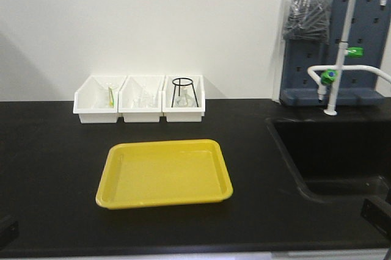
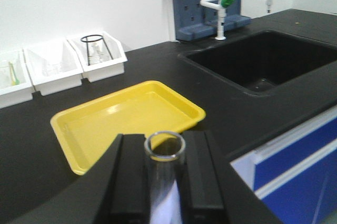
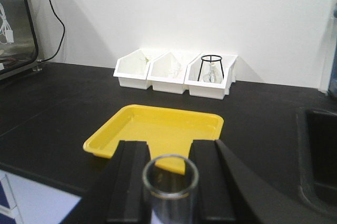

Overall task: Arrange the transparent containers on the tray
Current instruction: 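Drive the base to the counter with the yellow tray, holding both tubes, then move the left gripper with its tube over the yellow tray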

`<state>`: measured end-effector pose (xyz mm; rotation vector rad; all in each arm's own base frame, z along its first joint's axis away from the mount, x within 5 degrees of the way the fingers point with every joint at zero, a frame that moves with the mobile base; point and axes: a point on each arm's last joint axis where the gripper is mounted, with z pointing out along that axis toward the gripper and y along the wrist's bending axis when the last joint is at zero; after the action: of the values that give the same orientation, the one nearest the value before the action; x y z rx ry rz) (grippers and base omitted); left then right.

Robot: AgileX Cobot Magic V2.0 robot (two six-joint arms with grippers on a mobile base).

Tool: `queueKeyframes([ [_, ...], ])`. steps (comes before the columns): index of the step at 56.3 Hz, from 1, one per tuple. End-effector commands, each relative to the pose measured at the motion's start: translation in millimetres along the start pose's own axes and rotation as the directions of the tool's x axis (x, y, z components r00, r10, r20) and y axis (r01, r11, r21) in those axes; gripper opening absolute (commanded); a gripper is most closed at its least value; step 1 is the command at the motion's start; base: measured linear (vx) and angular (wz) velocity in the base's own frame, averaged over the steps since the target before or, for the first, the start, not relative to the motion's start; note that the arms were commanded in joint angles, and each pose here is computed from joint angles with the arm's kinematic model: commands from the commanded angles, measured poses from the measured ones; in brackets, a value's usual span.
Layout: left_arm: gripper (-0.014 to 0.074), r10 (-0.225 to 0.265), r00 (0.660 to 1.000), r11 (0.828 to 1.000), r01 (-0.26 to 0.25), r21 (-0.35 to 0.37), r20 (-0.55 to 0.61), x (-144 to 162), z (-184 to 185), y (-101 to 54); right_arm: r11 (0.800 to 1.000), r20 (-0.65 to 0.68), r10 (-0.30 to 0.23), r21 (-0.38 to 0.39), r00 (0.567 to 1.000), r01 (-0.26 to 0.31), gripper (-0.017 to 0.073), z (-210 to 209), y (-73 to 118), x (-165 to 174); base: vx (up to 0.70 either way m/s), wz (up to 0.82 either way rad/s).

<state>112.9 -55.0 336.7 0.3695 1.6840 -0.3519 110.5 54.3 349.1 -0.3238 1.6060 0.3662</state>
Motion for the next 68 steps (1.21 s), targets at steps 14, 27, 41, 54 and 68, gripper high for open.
queueKeyframes([
  [14,0.0002,-0.02,0.994,1.0,0.019,0.011,0.108,-16.9,-2.1,-1.2,0.999,0.097,-0.008,-0.036,0.995,0.012,-0.0011,-2.3,3.5,-16.2,0.4,0.15],
  [27,0.0002,-0.02,0.994,1.0,0.019,0.011,0.108,-16.9,-2.1,-1.2,0.999,0.097,-0.008,-0.036,0.995,0.012,-0.0011,-2.3,3.5,-16.2,0.4,0.1],
  [41,0.0002,-0.02,0.994,1.0,0.019,0.011,0.108,-16.9,-2.1,-1.2,0.999,0.097,-0.008,-0.036,0.995,0.012,-0.0011,-2.3,3.5,-16.2,0.34,-0.02],
  [54,0.0002,-0.02,0.994,1.0,0.019,0.011,0.106,-16.7,-1.6,-1.2,0.999,0.097,-0.008,-0.036,0.995,0.012,-0.0011,-2.3,3.5,-16.2,0.22,-0.13],
  [68,0.0002,-0.02,0.994,1.0,0.019,0.011,0.106,-16.7,-1.6,-1.2,0.999,0.097,-0.008,-0.036,0.995,0.012,-0.0011,-2.3,3.5,-16.2,0.09,-0.11],
])
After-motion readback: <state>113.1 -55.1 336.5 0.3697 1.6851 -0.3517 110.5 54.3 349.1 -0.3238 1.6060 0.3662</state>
